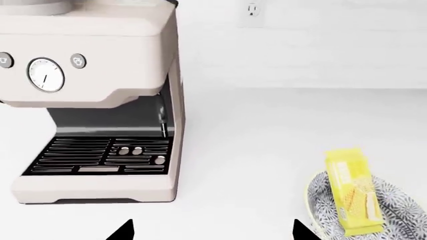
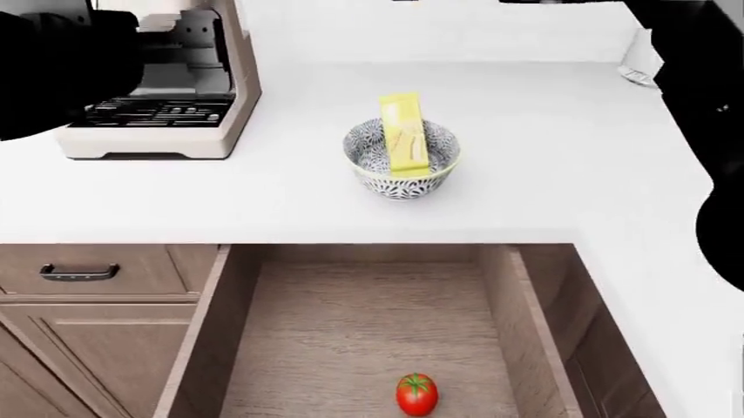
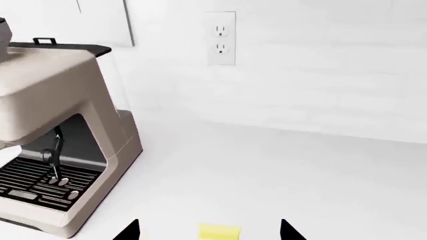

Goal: Place the bar in the bowl and close the drawer.

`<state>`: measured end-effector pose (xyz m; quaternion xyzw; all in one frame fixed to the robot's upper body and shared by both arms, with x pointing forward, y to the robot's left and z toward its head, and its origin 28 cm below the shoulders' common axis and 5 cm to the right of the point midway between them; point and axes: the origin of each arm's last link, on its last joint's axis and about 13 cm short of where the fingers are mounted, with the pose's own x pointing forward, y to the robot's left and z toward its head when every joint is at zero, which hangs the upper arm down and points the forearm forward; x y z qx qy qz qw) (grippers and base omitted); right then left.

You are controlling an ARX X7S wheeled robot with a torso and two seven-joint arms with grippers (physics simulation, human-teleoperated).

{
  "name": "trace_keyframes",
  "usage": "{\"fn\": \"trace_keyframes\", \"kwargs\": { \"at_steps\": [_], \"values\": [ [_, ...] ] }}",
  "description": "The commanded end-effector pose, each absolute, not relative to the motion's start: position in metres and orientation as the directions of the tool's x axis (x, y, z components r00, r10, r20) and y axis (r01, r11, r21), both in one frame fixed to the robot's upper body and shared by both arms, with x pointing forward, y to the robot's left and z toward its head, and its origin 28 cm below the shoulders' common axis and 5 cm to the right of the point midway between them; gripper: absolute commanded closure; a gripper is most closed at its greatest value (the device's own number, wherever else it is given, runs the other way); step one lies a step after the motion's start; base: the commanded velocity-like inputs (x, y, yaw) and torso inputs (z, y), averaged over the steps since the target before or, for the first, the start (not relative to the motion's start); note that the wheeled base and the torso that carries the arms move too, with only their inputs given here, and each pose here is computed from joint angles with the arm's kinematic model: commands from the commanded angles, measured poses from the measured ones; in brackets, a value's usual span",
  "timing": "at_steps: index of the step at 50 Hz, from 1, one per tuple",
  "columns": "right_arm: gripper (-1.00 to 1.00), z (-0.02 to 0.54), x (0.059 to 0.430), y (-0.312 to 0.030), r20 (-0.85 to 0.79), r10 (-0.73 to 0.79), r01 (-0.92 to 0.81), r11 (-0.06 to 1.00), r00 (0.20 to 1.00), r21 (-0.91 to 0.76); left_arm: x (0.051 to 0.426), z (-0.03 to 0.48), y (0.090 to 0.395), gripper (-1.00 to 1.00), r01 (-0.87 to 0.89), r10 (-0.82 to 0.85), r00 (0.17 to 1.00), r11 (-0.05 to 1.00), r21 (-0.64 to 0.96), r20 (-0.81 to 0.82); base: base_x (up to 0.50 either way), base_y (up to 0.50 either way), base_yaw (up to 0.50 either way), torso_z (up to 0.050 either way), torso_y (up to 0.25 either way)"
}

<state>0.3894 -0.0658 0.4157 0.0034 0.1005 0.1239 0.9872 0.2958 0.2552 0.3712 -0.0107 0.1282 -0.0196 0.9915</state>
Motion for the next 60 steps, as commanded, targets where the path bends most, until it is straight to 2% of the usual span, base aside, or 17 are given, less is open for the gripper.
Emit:
{"fn": "trace_keyframes", "kwargs": {
  "at_steps": [1, 17, 60],
  "values": [
    [-1.00, 0.433, 0.355, -0.088, -0.225, 0.272, -0.268, 0.962, 0.936, 0.049, 0.285, 0.370, 0.252, -1.00, 0.058, -0.064, 0.970, 0.998, -0.032, -0.236, 0.00, 0.00, 0.00, 0.000, 0.250],
    [-1.00, 0.374, 0.273, -0.120, -0.222, 0.238, -0.251, 0.967, 0.946, -0.035, 0.244, 0.365, 0.251, -1.00, 0.117, -0.121, 0.981, 0.992, -0.038, -0.149, 0.00, 0.00, 0.00, 0.000, 0.216],
    [-1.00, 0.370, 0.260, -0.125, -0.207, 0.170, -0.186, 0.981, 0.963, -0.059, 0.239, 0.369, 0.248, -1.00, 0.131, -0.134, 0.982, 0.991, -0.033, -0.134, 0.00, 0.49, 0.00, 0.000, 0.000]
  ]
}}
